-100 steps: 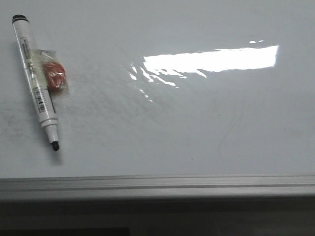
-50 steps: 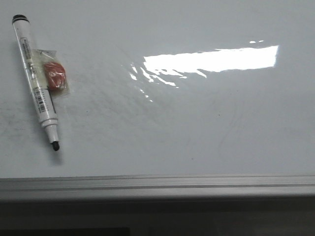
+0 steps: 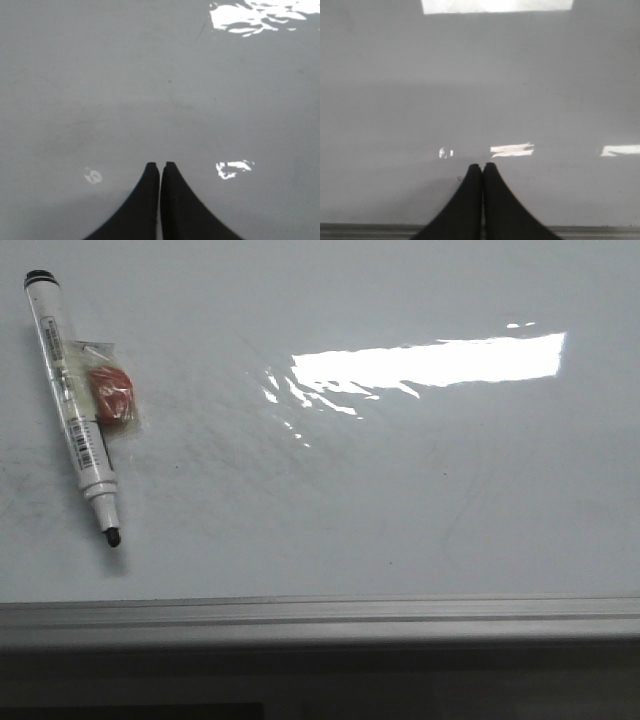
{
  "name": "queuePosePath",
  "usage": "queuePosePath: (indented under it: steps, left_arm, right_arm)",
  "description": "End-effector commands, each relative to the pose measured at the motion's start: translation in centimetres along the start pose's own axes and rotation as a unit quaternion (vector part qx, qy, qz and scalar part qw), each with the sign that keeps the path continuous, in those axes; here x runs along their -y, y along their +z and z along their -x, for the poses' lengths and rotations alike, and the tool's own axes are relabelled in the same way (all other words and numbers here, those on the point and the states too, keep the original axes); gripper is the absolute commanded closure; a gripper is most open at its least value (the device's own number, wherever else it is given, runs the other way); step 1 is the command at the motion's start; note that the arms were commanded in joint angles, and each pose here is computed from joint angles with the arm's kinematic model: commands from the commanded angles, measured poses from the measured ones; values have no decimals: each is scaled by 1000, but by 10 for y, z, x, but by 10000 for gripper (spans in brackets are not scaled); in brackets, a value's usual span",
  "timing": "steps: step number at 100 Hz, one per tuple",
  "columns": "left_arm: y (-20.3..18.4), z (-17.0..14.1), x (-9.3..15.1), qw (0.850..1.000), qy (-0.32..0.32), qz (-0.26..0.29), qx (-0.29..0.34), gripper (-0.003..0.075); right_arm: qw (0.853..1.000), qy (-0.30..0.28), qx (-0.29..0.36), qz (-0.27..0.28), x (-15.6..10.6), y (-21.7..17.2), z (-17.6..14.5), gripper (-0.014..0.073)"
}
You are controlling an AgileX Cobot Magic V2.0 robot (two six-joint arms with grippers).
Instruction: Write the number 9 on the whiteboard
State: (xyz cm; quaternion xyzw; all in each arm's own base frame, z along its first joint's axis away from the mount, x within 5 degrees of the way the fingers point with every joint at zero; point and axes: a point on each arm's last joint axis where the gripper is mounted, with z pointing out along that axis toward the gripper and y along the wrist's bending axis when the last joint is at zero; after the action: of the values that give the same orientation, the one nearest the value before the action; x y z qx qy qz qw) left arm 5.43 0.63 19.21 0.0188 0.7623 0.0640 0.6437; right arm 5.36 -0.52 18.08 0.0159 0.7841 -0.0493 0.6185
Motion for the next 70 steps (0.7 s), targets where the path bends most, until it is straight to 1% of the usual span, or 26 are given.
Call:
queuePosePath:
  steps: [1,14,52,55,62,70]
  left_arm:
    - [1,-1,2,999,1,-6,54,741]
    - [0,3,3,997,1,-9,76,741]
    - [0,5,3,996,1,-10,88,741]
    - [0,7,3,995,0,-11,98,741]
    - [-2,12,4,992,-3,-15,128,741]
    - [-4,20,5,986,-9,-20,166,741]
  right_arm:
    - [998,-6,55,-7,1,-1,7,659]
    - [995,-6,101,-11,1,-2,15,659]
    - [987,-6,163,-15,2,-5,26,659]
    - [986,4,168,-14,2,-6,27,659]
    - [982,56,178,-7,3,-7,30,659]
    - [981,73,182,-4,3,-8,33,659]
